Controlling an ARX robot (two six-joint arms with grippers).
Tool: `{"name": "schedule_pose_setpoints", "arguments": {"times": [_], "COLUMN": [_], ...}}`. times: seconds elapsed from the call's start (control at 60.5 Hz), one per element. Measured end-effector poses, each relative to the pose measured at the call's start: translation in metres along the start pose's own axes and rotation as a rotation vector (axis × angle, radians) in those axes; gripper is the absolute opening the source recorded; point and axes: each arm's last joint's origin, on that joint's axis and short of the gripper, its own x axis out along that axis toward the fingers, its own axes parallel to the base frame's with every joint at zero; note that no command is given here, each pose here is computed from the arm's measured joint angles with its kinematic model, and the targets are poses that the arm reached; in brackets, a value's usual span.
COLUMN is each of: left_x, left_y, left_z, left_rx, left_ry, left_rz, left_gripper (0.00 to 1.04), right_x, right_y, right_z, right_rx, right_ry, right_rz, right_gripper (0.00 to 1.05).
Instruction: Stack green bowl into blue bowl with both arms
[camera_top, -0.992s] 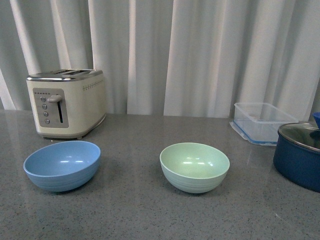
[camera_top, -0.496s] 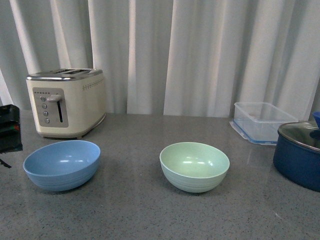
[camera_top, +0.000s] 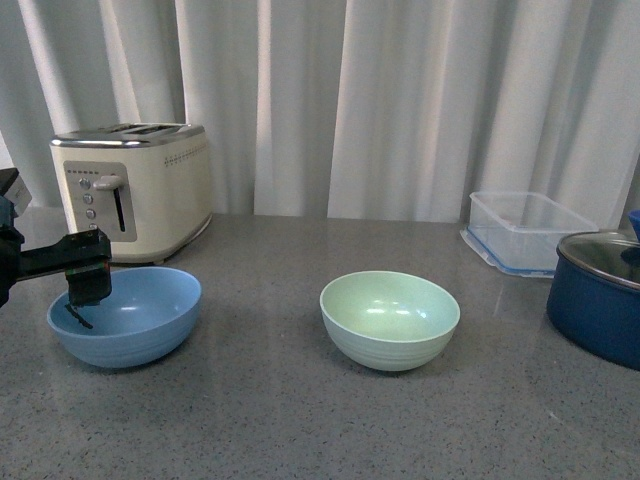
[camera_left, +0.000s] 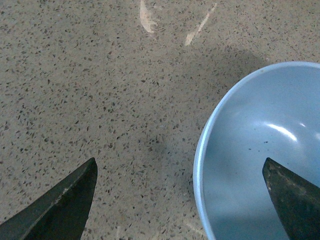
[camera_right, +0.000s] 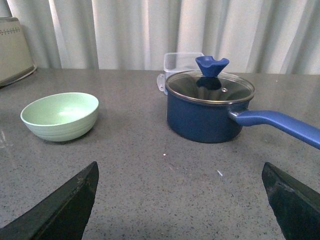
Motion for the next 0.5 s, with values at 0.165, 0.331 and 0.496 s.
{"name": "schedule_pose_setpoints", "arguments": {"times": [0.165,0.331,0.496], "left_x": [0.011,0.02,0.022], "left_y": [-0.007,-0.013,-0.016], "left_z": [0.001,0.001,-0.002], "left_rx": [0.008,0.013,0.012], "left_ry": [0.011,0.022,0.039], "left_rz": [-0.005,0.012,0.016], "left_gripper": [0.98,0.85,0.59], "right_x": [0.0,0.0,0.0], "right_y": [0.0,0.0,0.0], "right_z": [0.0,0.0,0.0], "right_rx": [0.0,0.0,0.0], "right_ry": [0.0,0.0,0.0], "right_rz": [0.0,0.0,0.0], "right_gripper": [0.95,0.95,0.95]}}
